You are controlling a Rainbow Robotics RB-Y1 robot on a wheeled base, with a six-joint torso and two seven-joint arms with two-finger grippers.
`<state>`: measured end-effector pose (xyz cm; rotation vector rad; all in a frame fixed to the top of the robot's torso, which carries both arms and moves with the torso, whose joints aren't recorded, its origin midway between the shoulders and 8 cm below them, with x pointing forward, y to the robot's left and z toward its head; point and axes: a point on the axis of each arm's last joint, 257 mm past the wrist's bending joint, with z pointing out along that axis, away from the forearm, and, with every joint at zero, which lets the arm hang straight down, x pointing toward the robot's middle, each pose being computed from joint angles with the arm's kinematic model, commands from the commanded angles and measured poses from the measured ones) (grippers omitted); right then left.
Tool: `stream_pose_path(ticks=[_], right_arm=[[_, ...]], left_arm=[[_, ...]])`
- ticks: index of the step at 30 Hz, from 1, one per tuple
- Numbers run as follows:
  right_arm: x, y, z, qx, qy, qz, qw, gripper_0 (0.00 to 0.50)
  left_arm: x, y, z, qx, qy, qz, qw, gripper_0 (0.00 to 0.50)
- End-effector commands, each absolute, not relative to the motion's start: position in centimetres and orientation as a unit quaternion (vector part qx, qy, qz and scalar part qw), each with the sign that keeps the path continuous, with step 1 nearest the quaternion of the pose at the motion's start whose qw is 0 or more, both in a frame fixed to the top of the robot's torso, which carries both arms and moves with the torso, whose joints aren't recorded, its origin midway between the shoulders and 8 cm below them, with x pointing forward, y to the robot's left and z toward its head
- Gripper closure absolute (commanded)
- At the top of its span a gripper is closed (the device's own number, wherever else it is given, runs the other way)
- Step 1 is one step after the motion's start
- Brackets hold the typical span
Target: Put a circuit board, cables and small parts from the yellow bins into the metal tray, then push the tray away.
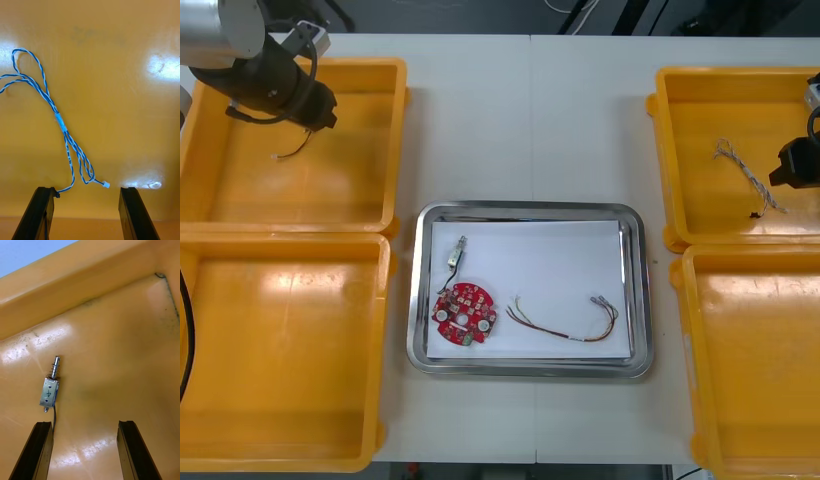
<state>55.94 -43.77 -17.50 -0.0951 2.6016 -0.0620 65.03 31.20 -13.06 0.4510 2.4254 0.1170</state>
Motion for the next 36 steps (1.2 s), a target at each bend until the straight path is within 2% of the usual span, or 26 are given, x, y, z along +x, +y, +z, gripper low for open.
stream_pose_path(ticks=[1,6,10,17,27,36], right_arm=[[58.3,-44.2,-12.9,-0.096,0.953,-0.039,0.285,0.0],[59.8,-42.9,-12.4,-0.134,0.949,-0.05,0.282,0.0],[61.4,-42.7,-12.5,-0.159,0.939,-0.08,0.295,0.0],[62.6,-42.5,-15.0,-0.188,0.932,-0.115,0.288,0.0],[62.9,-41.5,-17.6,-0.178,0.937,-0.094,0.287,0.0],[63.5,-40.6,-17.9,-0.173,0.935,-0.081,0.299,0.0]], left_arm=[[67.7,30.6,-9.4,0.228,0.897,0.071,0.371,0.0],[68.9,31.5,-10.4,0.224,0.894,0.079,0.381,0.0],[69.6,31.4,-10.5,0.222,0.888,0.083,0.393,0.0],[70.3,31.4,-10.9,0.216,0.884,0.087,0.406,0.0],[70.6,31.6,-11.8,0.223,0.881,0.1,0.405,0.0],[70.9,31.9,-12.8,0.217,0.881,0.102,0.409,0.0]])
